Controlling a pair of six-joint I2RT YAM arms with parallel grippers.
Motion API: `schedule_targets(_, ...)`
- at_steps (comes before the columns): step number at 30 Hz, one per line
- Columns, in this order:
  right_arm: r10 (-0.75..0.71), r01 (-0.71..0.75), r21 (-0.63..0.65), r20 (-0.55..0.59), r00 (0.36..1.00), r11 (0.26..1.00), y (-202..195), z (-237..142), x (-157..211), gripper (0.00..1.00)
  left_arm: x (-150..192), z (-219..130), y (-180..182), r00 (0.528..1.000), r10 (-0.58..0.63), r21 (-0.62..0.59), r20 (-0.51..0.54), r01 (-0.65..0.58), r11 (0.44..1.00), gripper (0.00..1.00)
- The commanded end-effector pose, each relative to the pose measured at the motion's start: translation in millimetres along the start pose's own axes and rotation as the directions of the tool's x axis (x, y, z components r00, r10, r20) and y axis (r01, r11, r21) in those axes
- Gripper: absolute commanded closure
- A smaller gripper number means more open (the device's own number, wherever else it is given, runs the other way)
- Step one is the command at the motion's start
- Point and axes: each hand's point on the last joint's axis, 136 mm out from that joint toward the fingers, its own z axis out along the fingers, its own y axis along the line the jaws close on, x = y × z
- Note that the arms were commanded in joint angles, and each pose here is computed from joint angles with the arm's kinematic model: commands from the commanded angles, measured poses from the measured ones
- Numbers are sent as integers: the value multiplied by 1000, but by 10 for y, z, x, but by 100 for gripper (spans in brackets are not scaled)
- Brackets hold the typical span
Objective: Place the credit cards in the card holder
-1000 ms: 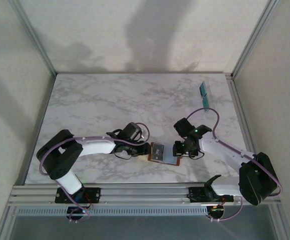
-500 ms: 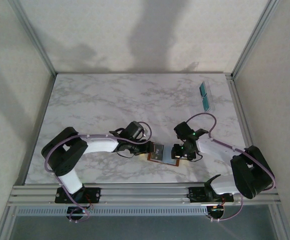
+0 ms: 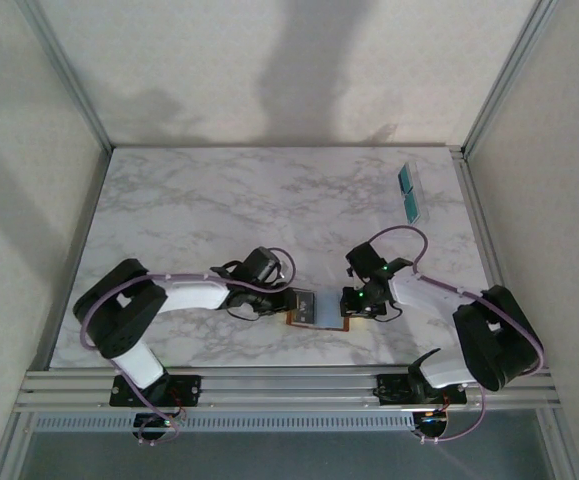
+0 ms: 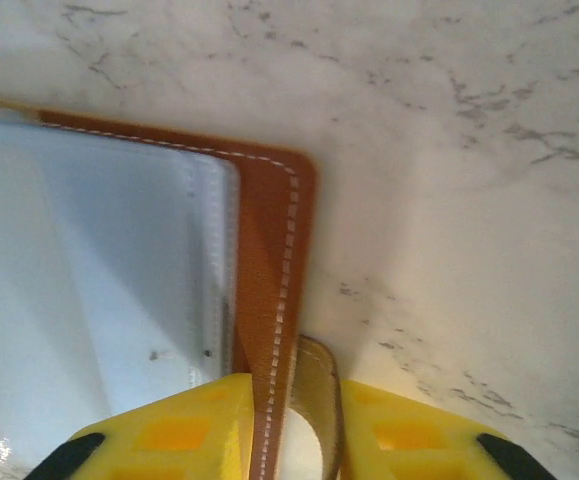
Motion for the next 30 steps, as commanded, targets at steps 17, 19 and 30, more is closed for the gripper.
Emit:
schedule_targets(17, -111, 123, -181, 76, 991, 976, 751, 151, -265, 65, -163, -329, -393, 995, 26, 102, 98, -36, 994, 74)
schedule_targets(19, -100, 110, -144, 77, 992, 983, 670, 118, -235, 65, -193, -310, -475, 995, 34, 114, 96, -45, 993, 70)
schedule_targets(30, -70, 85, -74, 192, 979, 994, 450, -148, -243, 54, -210, -186, -719, 996, 73, 102, 47, -77, 992, 59)
